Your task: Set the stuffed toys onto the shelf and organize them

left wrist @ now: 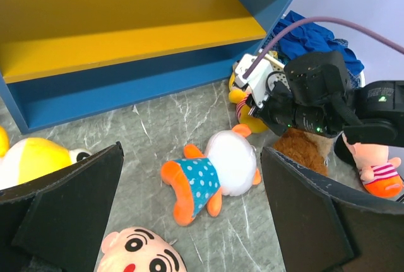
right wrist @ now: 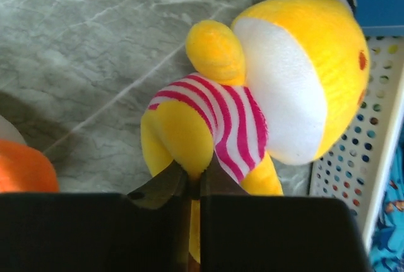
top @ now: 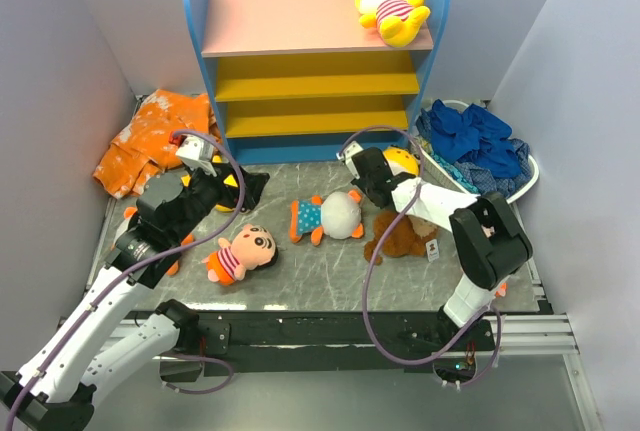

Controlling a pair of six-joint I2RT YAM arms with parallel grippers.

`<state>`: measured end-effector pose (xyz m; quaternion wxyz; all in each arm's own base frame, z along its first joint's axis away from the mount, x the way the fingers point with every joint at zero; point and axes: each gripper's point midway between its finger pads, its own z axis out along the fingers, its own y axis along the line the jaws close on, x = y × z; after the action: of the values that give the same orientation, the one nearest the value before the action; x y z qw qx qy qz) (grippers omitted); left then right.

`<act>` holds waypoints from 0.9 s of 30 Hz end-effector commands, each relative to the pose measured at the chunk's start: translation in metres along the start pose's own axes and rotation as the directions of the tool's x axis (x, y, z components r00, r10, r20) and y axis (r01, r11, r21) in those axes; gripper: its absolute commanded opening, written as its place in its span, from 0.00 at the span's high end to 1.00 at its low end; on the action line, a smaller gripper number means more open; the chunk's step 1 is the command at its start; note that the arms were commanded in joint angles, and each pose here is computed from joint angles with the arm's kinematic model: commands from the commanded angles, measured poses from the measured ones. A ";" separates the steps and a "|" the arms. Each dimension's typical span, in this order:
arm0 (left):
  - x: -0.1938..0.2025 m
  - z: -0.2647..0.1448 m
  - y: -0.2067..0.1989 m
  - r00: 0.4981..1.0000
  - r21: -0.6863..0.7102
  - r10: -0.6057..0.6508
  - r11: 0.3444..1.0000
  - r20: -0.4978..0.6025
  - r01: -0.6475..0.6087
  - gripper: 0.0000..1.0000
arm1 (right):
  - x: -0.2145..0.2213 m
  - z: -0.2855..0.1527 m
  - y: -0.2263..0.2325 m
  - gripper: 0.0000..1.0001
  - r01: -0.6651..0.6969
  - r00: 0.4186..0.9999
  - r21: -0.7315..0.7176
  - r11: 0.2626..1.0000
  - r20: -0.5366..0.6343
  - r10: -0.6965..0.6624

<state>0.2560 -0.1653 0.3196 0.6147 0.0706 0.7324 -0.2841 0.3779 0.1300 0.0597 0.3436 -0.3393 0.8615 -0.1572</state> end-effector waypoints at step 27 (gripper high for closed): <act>-0.052 -0.008 -0.082 0.973 0.404 0.195 0.886 0.126 -0.230 0.16 | -0.178 -0.317 -0.022 1.00 0.085 0.652 -0.077 0.993 0.758 0.003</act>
<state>0.2352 -0.2035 0.3488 0.6104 0.2028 0.6819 -0.3483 0.2782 0.2411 0.3239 0.5840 -0.4249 0.6916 -0.0073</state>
